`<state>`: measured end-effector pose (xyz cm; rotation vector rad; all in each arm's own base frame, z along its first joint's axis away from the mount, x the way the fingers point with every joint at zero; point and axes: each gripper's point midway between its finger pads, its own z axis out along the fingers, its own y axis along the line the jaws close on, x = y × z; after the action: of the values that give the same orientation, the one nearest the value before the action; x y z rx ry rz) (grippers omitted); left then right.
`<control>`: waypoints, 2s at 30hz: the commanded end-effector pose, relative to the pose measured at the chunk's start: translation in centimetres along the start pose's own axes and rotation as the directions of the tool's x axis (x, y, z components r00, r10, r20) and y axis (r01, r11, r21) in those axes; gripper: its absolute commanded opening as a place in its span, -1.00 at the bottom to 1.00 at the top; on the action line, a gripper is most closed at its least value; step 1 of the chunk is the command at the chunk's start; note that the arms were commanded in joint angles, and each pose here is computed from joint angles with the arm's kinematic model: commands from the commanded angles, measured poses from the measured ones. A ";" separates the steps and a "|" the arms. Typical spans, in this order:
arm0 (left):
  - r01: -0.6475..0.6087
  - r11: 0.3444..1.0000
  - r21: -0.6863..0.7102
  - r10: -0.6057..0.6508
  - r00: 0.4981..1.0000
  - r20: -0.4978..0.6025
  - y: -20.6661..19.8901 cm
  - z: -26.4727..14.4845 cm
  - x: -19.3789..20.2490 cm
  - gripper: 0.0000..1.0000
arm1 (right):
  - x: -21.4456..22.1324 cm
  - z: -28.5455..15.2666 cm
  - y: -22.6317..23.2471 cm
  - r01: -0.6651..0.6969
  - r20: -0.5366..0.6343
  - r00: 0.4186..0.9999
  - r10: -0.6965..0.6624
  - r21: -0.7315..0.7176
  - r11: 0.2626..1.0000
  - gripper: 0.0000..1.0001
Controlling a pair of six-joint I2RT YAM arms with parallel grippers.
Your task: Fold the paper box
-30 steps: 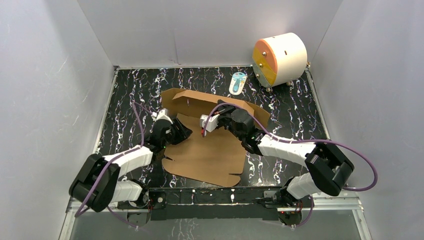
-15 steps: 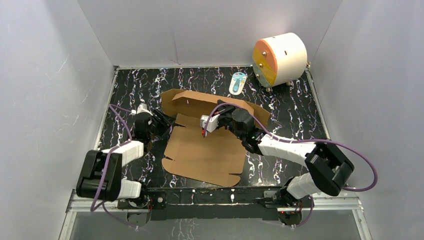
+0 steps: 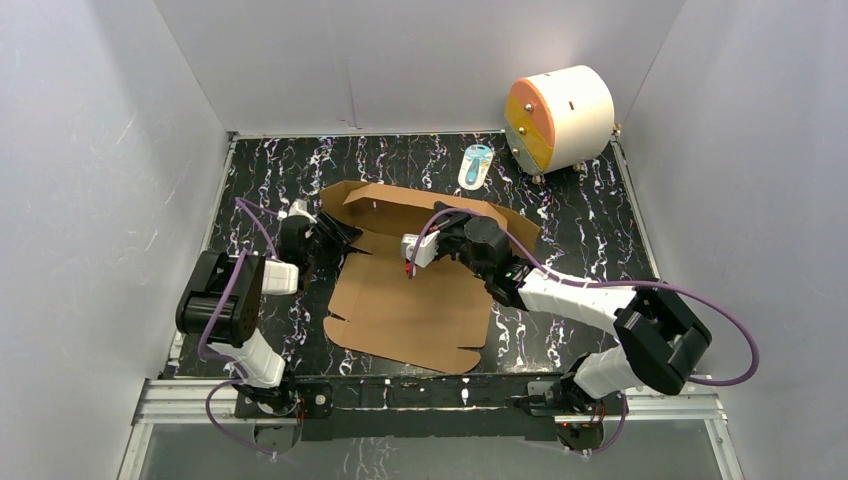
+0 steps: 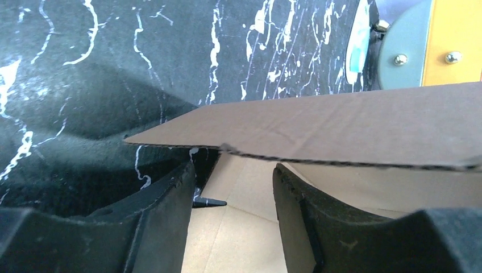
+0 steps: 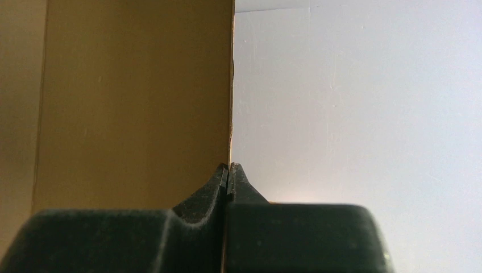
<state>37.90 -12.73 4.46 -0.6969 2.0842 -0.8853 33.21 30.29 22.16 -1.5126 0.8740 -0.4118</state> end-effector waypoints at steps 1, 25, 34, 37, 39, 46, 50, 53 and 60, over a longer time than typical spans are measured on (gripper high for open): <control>-0.055 0.991 0.121 0.052 0.998 0.027 -2.9 0.4 -1.2 -0.01 | -1.3 -0.1 -2.0 0.005 0.044 0.999 -0.007 0.034 0.999 -1.00; -0.240 0.945 0.221 0.245 0.970 0.003 -5.4 -0.3 4.0 -0.27 | -2.5 0.0 -0.1 0.194 -0.003 0.981 -0.194 0.010 0.981 -1.00; -0.241 0.947 0.212 0.235 0.970 0.056 -5.5 -2.5 3.6 -0.16 | -3.3 -0.8 0.1 0.225 0.001 0.974 -0.225 0.009 0.974 -1.00; -0.240 0.951 0.194 0.230 0.970 0.073 -5.5 -3.4 3.2 -0.11 | -3.2 -1.0 0.0 0.227 -0.006 0.974 -0.227 0.010 0.974 -1.00; -0.240 0.955 0.176 0.227 0.970 0.088 -5.4 -4.1 2.8 -0.09 | -3.1 -1.2 -0.2 0.232 -0.011 0.973 -0.231 0.014 0.973 -1.00; -0.248 0.965 0.083 0.233 0.959 0.163 -5.7 -7.6 0.4 -0.01 | -3.1 -1.3 -0.6 0.228 -0.019 0.974 -0.227 0.020 0.974 -1.00; -0.256 0.965 0.062 0.236 0.945 0.228 -6.7 -10.3 -1.3 0.01 | -3.1 -1.1 -0.5 0.224 -0.015 0.975 -0.223 0.018 0.975 -1.00; -0.226 0.974 0.009 0.213 0.933 0.289 -6.6 -11.6 -3.0 0.03 | -3.3 -1.0 -0.6 0.221 -0.010 0.975 -0.221 0.022 0.975 -1.00; -0.224 0.975 -0.004 0.213 0.919 0.331 -9.7 -11.5 -6.8 0.03 | -3.5 -1.0 -0.9 0.222 -0.004 0.975 -0.222 0.026 0.975 -1.00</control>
<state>32.19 -10.67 17.53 -0.5244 1.8232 -0.6836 30.75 31.70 21.84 -1.6397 0.7329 -0.5813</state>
